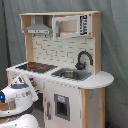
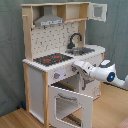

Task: Play with the kitchen

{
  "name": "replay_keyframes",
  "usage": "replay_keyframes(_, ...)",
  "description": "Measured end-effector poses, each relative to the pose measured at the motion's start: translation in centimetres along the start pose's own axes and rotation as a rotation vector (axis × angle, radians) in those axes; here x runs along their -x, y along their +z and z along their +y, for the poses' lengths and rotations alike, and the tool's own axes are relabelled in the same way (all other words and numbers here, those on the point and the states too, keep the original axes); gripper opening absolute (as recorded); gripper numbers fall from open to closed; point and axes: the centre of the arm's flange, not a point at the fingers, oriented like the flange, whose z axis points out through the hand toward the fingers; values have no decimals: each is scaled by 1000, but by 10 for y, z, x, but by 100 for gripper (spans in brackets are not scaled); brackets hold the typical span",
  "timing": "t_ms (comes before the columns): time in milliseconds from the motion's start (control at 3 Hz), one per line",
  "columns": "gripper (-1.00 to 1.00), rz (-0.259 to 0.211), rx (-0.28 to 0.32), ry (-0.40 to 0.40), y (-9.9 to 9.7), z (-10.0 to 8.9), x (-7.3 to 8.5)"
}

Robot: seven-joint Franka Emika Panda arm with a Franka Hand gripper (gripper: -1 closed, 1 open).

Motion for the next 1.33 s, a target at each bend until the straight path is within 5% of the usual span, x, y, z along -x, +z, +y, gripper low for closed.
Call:
replay_keyframes(333, -100, 0, 0, 1, 0, 0, 0)
replay_keyframes(667, -100, 6, 7, 45, 1, 1, -4)
replay_keyframes(1000, 100, 6, 5, 45, 1, -1, -4)
replay_keyframes(1333, 100, 8, -3, 49, 1, -7, -5)
